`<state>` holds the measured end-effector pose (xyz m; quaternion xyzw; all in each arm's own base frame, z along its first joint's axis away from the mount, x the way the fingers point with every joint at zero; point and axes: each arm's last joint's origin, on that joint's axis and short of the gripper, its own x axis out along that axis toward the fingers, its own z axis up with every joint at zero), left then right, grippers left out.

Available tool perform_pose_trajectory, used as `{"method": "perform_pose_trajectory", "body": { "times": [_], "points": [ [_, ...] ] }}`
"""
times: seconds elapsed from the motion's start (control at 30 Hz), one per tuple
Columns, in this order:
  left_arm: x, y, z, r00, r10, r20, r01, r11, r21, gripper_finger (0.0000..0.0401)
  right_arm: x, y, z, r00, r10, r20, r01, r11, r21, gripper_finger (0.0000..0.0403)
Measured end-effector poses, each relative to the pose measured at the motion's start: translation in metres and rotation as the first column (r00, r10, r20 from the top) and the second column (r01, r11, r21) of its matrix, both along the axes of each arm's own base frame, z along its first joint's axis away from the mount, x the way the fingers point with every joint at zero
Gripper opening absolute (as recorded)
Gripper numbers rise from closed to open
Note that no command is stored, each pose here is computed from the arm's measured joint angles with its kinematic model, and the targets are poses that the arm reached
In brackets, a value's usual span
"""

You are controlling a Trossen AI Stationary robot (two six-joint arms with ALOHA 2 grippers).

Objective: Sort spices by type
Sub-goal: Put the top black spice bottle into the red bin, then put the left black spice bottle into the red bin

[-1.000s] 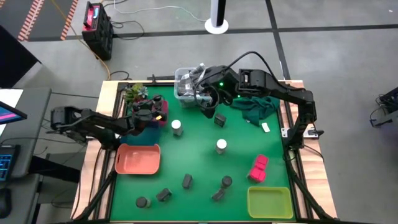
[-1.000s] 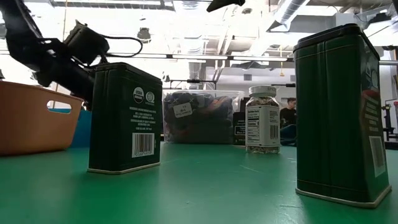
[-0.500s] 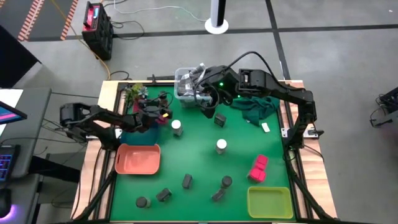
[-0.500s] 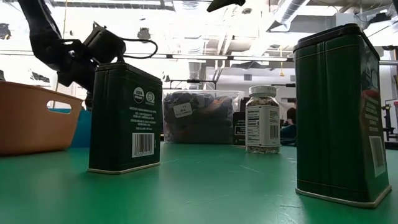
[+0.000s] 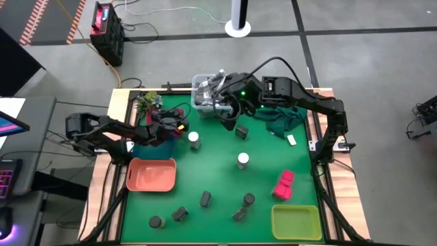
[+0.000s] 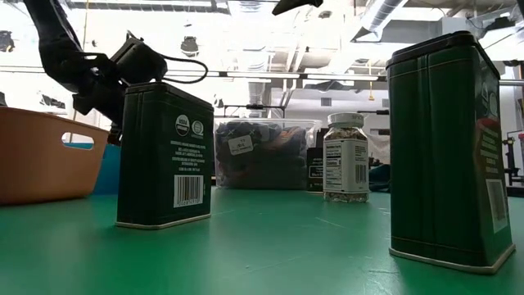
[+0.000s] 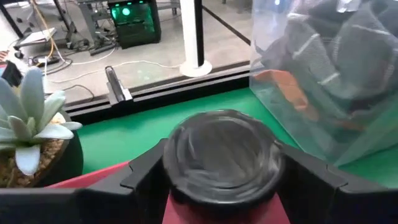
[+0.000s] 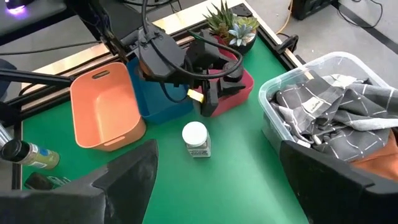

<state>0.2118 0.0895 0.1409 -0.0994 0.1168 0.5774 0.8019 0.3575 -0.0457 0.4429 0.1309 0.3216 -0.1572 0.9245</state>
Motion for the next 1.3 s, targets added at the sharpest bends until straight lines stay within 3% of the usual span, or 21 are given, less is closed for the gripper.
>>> {"method": "perform_pose_trajectory", "body": {
  "times": [0.33, 0.5, 0.6, 0.7, 0.77, 0.83, 0.93, 1.07, 1.3],
  "points": [
    [-0.008, -0.01, 0.027, 0.998, -0.062, -0.013, 0.063, 0.996, 0.06, 0.0254, 0.0, 0.0, 0.0, 1.0, 0.0, -0.001, 0.0, 1.0, -0.002, 0.036],
    [-0.019, -0.02, 0.049, 0.994, -0.096, 0.052, 0.092, 0.992, 0.081, 0.0268, 0.0, 0.0, 0.0, 1.0, 0.004, -0.001, -0.004, 1.0, -0.008, 0.036],
    [-0.026, -0.029, 0.066, 0.976, -0.187, 0.115, 0.176, 0.979, 0.1, 0.027, 0.0, 0.0, 0.0, 1.0, 0.009, -0.003, -0.009, 1.0, -0.015, 0.036],
    [-0.029, -0.039, 0.08, 0.89, -0.416, 0.186, 0.408, 0.909, 0.083, 0.0268, 0.0, -0.001, 0.0, 1.0, 0.012, -0.011, -0.013, 1.0, -0.022, 0.036],
    [-0.027, -0.044, 0.089, 0.816, -0.531, 0.23, 0.546, 0.838, -0.001, 0.0262, -0.002, -0.001, -0.002, 0.999, 0.022, -0.034, -0.024, 0.999, -0.03, 0.036],
    [-0.024, -0.049, 0.099, 0.776, -0.594, 0.211, 0.624, 0.772, -0.121, 0.0254, -0.005, 0.0, -0.005, 0.995, 0.038, -0.088, -0.042, 0.998, -0.037, 0.036],
    [-0.016, -0.056, 0.114, 0.746, -0.659, 0.095, 0.66, 0.713, -0.237, 0.0243, -0.013, 0.001, -0.013, 0.976, 0.064, -0.21, -0.074, 0.996, -0.041, 0.036],
    [-0.002, -0.059, 0.143, 0.713, -0.7, 0.049, 0.69, 0.687, -0.228, 0.0239, -0.023, 0.001, -0.019, 0.943, 0.066, -0.326, -0.089, 0.995, -0.055, 0.036],
    [0.02, -0.062, 0.158, 0.62, -0.784, 0.042, 0.737, 0.562, -0.376, 0.0239, -0.043, 0.005, -0.019, 0.958, 0.058, -0.28, -0.081, 0.994, -0.071, 0.036]
  ]
}}
